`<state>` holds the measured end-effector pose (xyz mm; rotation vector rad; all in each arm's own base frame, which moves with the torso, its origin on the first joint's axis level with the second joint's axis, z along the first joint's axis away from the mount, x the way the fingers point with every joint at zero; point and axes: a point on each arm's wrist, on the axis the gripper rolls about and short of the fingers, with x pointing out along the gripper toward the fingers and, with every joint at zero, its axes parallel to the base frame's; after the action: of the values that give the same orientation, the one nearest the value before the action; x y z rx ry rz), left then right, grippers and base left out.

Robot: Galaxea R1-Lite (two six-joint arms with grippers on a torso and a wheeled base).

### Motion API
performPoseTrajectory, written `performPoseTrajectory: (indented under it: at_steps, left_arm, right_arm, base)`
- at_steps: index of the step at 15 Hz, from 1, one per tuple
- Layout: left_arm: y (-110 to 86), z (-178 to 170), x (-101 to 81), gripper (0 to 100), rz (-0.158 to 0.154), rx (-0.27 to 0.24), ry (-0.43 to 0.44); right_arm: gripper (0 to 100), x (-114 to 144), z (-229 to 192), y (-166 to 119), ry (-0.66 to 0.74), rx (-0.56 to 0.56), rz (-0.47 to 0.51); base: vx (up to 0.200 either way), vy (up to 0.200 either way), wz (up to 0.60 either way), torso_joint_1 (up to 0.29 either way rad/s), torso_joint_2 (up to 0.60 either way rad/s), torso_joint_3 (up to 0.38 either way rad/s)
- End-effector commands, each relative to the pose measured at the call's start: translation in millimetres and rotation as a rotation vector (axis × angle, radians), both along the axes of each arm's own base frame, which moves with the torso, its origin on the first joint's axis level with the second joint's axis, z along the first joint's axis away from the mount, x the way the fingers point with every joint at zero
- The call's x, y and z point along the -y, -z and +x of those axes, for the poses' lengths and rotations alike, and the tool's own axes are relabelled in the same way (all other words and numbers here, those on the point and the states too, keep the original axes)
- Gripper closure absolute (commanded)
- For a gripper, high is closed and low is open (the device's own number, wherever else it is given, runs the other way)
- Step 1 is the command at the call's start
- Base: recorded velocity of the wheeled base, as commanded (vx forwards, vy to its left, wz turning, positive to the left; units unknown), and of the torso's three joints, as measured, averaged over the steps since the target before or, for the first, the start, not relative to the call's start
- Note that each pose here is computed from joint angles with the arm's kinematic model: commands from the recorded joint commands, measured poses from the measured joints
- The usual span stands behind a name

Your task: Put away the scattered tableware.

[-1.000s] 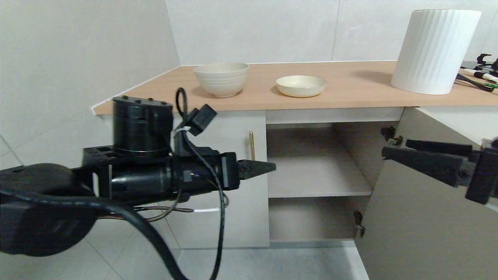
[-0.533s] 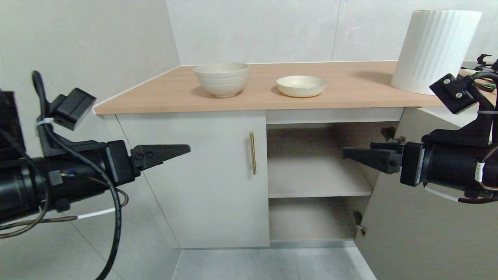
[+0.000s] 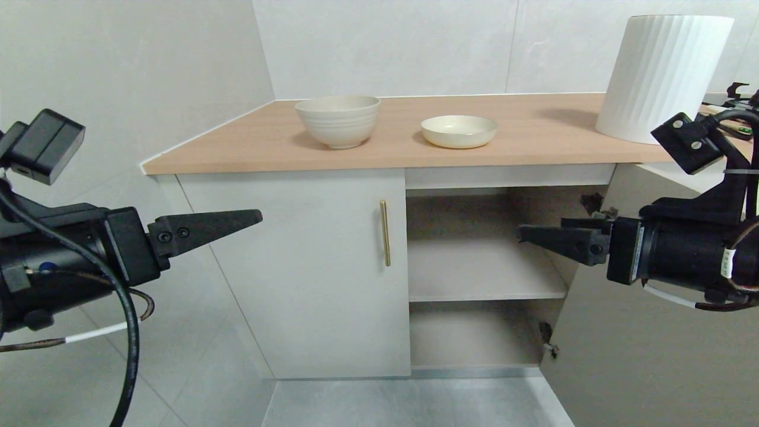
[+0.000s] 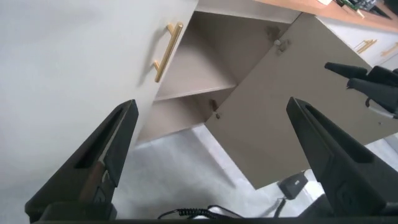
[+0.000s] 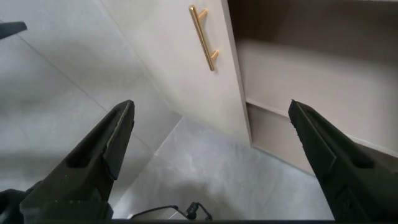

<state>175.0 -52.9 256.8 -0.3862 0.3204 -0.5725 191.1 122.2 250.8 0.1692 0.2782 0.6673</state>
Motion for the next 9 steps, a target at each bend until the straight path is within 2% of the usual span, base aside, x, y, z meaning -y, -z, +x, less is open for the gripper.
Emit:
performPoseTrajectory:
  at_steps: [1,4,9]
  left_arm:
    - [0.1,2.0,0.5,0,0.010,0.004,0.002]
    - [-4.6,10.1,2.6,0,0.017,0.016,0.004]
    - [-6.4,9.0,2.3,0,0.016,0.025,0.004]
  right_arm:
    - [0,-1.3,-1.3,-1.7,-0.008,0.009,0.007]
    - [0,-3.4,-1.2,-5.8,-0.008,0.017,0.063]
    - [0,-6.8,-3.6,-5.6,-0.025,0.018,0.066]
  base:
    - [0.200,0.000,0.00,-0.002,0.01,0.002]
    - [0.200,0.000,0.00,-0.001,0.00,0.004]
    - [0.200,0.000,0.00,0.003,0.00,0.001]
